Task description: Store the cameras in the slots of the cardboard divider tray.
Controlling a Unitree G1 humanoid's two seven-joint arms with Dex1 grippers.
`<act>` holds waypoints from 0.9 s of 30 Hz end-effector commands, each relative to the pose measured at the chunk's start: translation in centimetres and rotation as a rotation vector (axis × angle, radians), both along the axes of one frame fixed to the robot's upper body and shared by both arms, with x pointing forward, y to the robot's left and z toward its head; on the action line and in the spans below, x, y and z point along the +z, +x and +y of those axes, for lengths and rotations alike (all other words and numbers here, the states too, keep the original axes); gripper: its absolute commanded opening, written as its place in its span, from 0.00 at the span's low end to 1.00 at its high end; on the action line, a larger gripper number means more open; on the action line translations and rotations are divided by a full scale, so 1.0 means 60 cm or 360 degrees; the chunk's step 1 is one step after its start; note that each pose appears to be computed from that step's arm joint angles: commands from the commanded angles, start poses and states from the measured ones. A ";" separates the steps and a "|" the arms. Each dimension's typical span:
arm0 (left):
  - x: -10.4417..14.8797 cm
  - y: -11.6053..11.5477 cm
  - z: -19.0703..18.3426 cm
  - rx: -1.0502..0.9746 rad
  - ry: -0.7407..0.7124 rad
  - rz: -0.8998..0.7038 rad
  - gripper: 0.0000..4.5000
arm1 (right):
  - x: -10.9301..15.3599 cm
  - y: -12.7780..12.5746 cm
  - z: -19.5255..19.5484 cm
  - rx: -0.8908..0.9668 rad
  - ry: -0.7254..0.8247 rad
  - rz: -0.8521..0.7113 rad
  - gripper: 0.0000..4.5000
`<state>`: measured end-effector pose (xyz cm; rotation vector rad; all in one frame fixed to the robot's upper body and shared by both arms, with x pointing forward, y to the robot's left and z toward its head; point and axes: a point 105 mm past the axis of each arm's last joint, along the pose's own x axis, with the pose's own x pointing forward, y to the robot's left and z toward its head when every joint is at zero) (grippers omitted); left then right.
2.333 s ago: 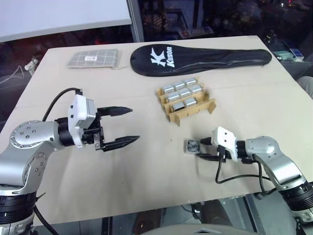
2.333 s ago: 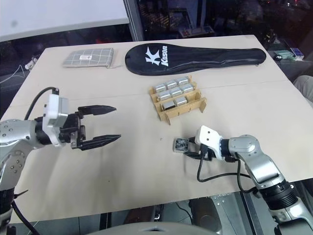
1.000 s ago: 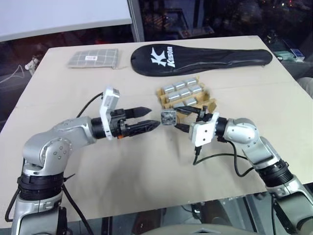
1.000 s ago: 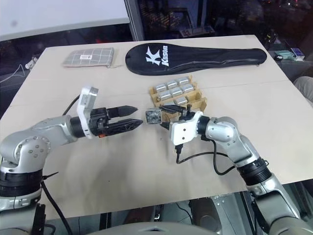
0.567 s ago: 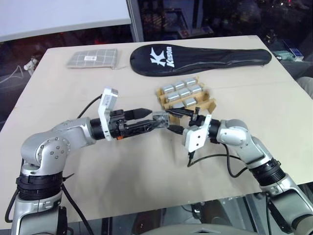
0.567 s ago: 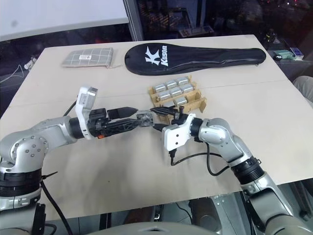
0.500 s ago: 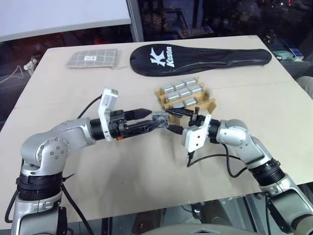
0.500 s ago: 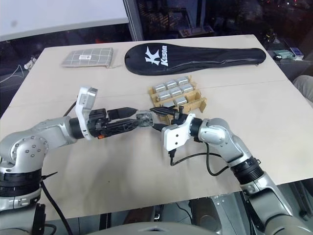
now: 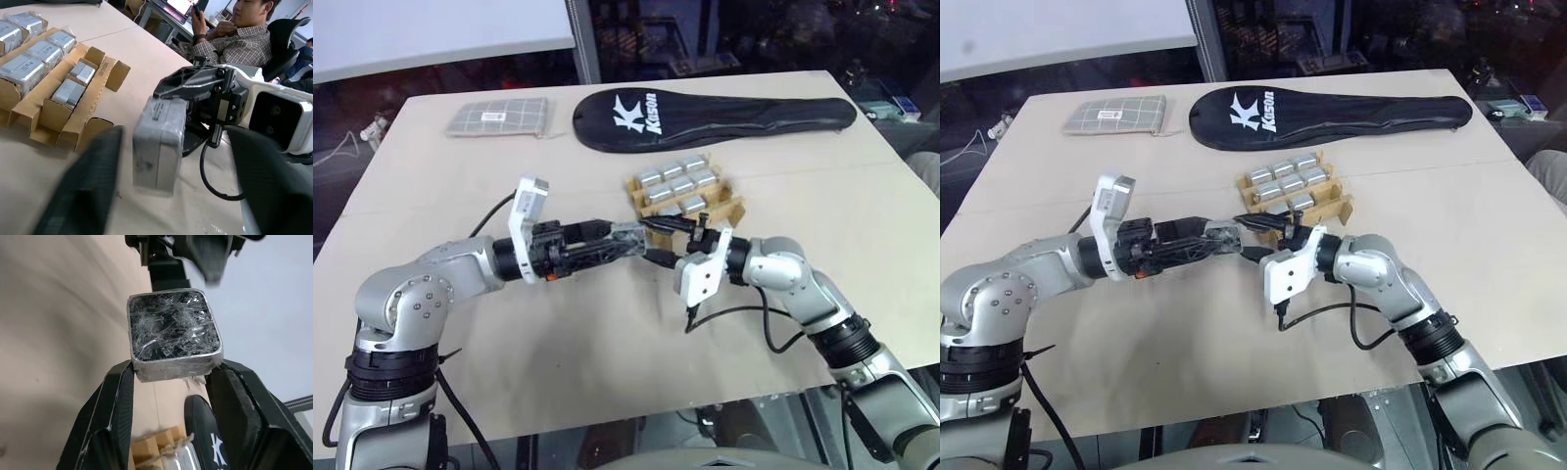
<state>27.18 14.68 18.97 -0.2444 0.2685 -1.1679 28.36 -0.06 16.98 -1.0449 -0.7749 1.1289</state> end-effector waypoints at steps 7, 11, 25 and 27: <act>0.009 -0.002 0.000 -0.0008 0.0000 -0.0065 0.15 | 0.023 -0.010 0.005 0.0041 0.0069 -0.0060 0.40; 0.017 0.010 -0.016 -0.0029 -0.0001 -0.0121 0.15 | 0.020 -0.004 -0.009 -0.0031 0.0060 0.0063 0.62; 0.066 0.081 -0.075 0.0019 -0.0110 -0.0618 0.15 | 0.009 -0.034 -0.210 -0.0576 0.0622 0.1423 0.98; 0.064 0.100 -0.096 0.0007 -0.0097 -0.0681 0.15 | 0.000 -0.053 -0.232 -0.0610 0.0693 0.1591 0.98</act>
